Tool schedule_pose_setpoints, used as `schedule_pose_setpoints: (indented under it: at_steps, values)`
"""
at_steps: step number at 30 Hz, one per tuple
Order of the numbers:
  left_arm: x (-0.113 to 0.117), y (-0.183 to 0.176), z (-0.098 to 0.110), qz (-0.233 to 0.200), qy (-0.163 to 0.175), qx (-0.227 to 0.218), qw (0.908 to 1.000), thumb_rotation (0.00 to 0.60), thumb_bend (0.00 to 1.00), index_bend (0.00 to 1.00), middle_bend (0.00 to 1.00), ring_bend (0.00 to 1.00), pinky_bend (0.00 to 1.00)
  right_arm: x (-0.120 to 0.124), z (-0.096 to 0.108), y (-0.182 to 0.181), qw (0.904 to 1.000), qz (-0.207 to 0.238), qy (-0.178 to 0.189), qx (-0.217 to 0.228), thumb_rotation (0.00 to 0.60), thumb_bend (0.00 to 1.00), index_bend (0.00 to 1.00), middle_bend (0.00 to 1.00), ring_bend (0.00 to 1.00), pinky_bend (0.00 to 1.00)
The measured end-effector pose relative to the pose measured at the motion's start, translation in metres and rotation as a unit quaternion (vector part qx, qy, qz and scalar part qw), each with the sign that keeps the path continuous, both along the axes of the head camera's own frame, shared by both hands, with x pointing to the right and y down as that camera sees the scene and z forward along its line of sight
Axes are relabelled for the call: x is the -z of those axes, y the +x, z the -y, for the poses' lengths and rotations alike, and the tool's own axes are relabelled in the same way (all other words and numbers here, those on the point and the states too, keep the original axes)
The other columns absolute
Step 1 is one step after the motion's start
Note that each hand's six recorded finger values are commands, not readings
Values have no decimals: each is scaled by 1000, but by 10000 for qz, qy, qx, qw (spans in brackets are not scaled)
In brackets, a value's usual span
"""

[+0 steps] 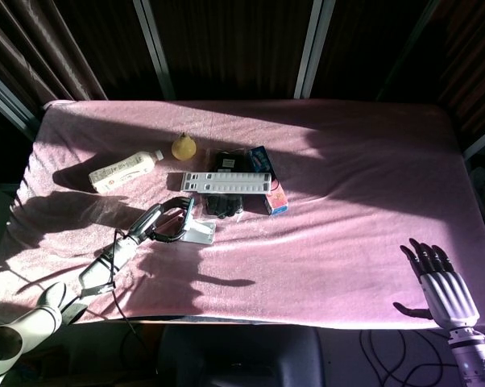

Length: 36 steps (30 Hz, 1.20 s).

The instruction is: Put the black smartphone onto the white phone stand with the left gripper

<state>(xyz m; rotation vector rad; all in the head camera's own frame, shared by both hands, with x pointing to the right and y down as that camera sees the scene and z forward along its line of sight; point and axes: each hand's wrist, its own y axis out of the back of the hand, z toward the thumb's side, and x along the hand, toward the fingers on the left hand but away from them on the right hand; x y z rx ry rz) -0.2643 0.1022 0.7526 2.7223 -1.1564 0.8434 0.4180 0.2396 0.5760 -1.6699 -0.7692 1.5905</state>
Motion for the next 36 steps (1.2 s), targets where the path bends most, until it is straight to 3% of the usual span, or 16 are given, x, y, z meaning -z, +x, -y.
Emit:
schedule_pose_setpoints:
  at_steps: [2, 4, 8, 11, 21, 28, 31, 34, 36]
  values:
    - [0, 0, -1, 6, 37, -47, 10000, 600, 355, 411, 533, 206, 7, 0, 0, 0, 10000, 4, 2, 2, 600, 173, 0, 0, 0, 0]
    - [0, 1, -2, -18, 39, -61, 10000, 600, 340, 289, 401, 125, 1, 0, 0, 0, 10000, 8, 3, 6, 600, 173, 0, 0, 0, 0]
    - [0, 1, -3, -52, 25, -58, 10000, 600, 326, 165, 177, 22, 0, 0, 0, 0, 10000, 11, 3, 9, 600, 173, 0, 0, 0, 0]
    - [1, 1, -2, -41, 53, -54, 10000, 600, 309, 32, 12, 0, 0, 1, 0, 0, 10000, 14, 6, 14, 600, 173, 0, 0, 0, 0]
    - [3, -3, 1, 64, 230, -59, 9997, 600, 273, 0, 0, 0, 0, 3, 0, 0, 10000, 28, 30, 22, 600, 173, 0, 0, 0, 0]
    - [22, -27, 1, 545, 865, -371, 9941, 600, 287, 0, 0, 0, 0, 3, -1, 3, 10000, -36, 7, 16, 600, 173, 0, 0, 0, 0]
    - [34, -53, -6, 1077, 1253, -587, 9845, 600, 314, 0, 0, 0, 0, 2, -1, 4, 10000, -97, -6, 8, 600, 173, 0, 0, 0, 0]
    - [49, -83, -19, 1795, 1629, -770, 9671, 600, 325, 0, 0, 0, 0, 0, -2, 4, 9999, -162, -41, 24, 600, 173, 0, 0, 0, 0]
    - [62, -102, -33, 2345, 1864, -816, 9506, 600, 326, 0, 0, 0, 0, -2, -3, 1, 9998, -184, -63, 56, 600, 173, 0, 0, 0, 0]
